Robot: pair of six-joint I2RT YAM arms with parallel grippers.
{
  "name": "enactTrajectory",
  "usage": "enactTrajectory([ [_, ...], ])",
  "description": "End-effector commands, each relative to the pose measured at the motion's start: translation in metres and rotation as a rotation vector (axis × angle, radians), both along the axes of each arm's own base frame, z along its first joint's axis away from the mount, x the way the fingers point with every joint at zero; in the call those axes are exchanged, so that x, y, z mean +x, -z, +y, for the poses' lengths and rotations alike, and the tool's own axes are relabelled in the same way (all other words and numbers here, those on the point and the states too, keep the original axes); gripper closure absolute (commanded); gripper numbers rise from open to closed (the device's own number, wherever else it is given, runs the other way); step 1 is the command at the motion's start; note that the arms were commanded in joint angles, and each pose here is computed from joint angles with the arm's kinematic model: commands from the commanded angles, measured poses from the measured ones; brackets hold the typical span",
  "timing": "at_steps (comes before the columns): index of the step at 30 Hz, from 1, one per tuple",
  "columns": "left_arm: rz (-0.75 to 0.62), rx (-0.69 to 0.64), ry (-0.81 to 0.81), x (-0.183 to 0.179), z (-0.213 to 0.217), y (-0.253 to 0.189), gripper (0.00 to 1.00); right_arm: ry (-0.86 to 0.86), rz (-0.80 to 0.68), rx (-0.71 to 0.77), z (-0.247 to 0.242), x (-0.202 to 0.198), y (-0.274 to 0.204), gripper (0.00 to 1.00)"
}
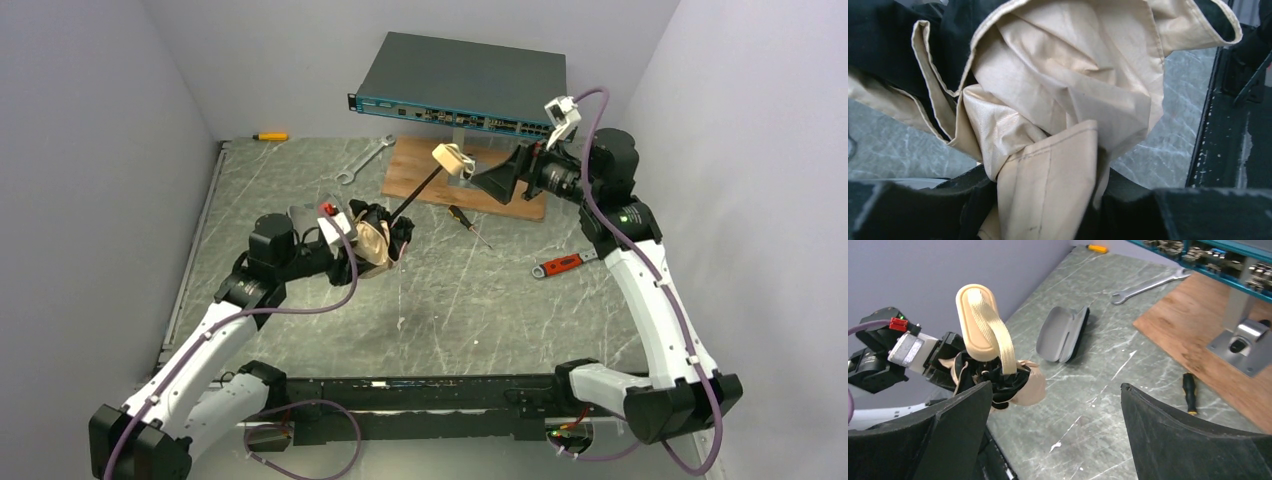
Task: Open the umbrella
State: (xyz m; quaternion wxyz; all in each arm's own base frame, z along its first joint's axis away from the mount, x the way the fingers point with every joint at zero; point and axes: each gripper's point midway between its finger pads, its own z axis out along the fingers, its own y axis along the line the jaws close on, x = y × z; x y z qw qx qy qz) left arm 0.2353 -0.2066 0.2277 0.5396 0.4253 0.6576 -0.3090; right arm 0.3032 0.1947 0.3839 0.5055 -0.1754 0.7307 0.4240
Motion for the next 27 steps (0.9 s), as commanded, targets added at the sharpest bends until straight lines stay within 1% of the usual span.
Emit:
enactTrajectory([
  [1, -0.011, -0.075, 0.056, 0.001, -0.013, -0.035, 1.0, 0.136, -0.105, -0.028, -0.024, -0.002, -0.019, 0.0],
  [2, -0.003, -0.049, 0.069, 0.001, -0.015, -0.03, 1.0, 0.138, -0.167, -0.096, -0.03, -0.005, -0.02, 0.0],
  [3, 0.005, -0.008, 0.079, 0.002, -0.016, -0.025, 1.0, 0.101, -0.269, -0.19, -0.033, -0.011, -0.021, 0.0],
  [6, 0.037, 0.076, 0.105, 0.004, -0.016, -0.017, 1.0, -0.07, -0.555, -0.485, -0.042, -0.039, -0.013, 0.0],
  [8, 0.097, 0.129, 0.116, 0.002, -0.014, -0.011, 1.0, -0.165, -0.64, -0.623, -0.048, -0.056, 0.001, 0.01],
  [10, 0.143, 0.189, 0.152, -0.002, -0.016, -0.007, 1.0, -0.256, -0.7, -0.719, -0.051, -0.068, 0.012, 0.01],
  [12, 0.187, 0.248, 0.186, -0.008, -0.021, -0.006, 1.0, -0.331, -0.74, -0.768, -0.047, -0.074, 0.018, 0.03],
  [15, 0.275, 0.325, 0.249, -0.02, -0.03, -0.001, 1.0, -0.468, -0.735, -0.831, -0.023, -0.081, 0.028, 0.07],
  [17, 0.322, 0.365, 0.272, -0.025, -0.035, 0.002, 1.0, -0.566, -0.737, -0.884, -0.009, -0.087, 0.041, 0.08],
  [19, 0.366, 0.373, 0.304, -0.029, -0.038, 0.001, 1.0, -0.616, -0.73, -0.906, 0.0, -0.089, 0.049, 0.09],
  [21, 0.385, 0.391, 0.316, -0.029, -0.04, 0.001, 1.0, -0.678, -0.731, -0.959, 0.004, -0.092, 0.065, 0.09],
  [25, 0.397, 0.45, 0.338, -0.033, -0.04, 0.005, 1.0, -0.733, -0.751, -1.075, 0.007, -0.087, 0.095, 0.08],
  [27, 0.409, 0.469, 0.336, -0.033, -0.039, 0.006, 1.0, -0.757, -0.755, -1.125, 0.007, -0.085, 0.105, 0.12],
])
